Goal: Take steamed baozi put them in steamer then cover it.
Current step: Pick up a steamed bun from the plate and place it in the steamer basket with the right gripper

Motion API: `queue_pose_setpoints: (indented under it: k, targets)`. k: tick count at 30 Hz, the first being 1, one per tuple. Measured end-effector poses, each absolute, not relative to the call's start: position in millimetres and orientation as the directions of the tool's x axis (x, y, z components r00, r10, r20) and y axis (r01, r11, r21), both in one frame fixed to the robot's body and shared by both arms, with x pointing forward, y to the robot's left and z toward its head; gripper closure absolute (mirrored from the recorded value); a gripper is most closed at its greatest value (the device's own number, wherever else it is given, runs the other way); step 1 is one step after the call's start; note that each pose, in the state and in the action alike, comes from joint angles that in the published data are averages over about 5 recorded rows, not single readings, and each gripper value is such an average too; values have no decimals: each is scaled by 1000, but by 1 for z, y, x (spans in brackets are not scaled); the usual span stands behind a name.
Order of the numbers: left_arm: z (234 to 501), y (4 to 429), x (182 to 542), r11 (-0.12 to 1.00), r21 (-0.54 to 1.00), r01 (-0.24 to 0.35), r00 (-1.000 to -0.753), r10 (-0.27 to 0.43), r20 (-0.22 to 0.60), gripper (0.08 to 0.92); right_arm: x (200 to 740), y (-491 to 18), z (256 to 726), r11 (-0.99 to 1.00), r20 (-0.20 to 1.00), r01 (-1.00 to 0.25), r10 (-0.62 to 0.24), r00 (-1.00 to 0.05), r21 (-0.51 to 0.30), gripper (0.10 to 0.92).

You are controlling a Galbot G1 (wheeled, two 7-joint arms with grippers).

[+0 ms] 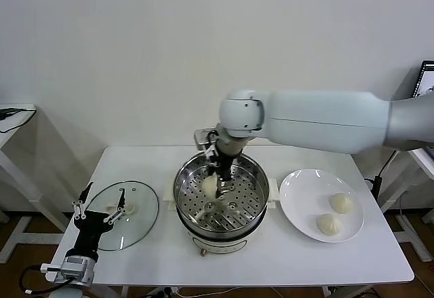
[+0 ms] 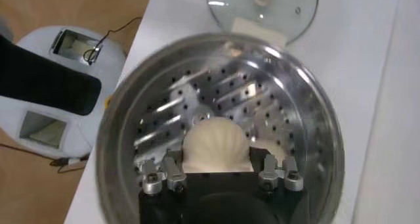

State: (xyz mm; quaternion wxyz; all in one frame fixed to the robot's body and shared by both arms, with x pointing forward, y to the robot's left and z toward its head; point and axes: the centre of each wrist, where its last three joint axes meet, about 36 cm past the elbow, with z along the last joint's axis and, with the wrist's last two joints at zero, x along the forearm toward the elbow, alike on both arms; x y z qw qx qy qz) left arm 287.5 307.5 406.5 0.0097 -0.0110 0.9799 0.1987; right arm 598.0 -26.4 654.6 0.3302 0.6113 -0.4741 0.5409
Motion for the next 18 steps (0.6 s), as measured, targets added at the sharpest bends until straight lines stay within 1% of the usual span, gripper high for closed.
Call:
queue_pose_setpoints:
  k: [6, 14, 16, 18]
  targets:
    - [407, 311, 288, 921, 388, -32, -999, -23, -27, 177, 605, -3, 636, -334, 975, -936, -220, -38, -112, 335]
    - [404, 313, 289, 921, 387, -30, -999, -22, -23, 177, 612, 15, 615, -326, 975, -939, -220, -39, -111, 334]
    - [404, 314, 288, 921, 388, -29, -1000, -23, -21, 177, 613, 17, 610, -326, 975, -939, -219, -38, -110, 321]
    - [403, 314, 288, 921, 388, -29, -1000, -23, -20, 177, 614, 19, 606, -326, 975, -939, -219, -35, -107, 286]
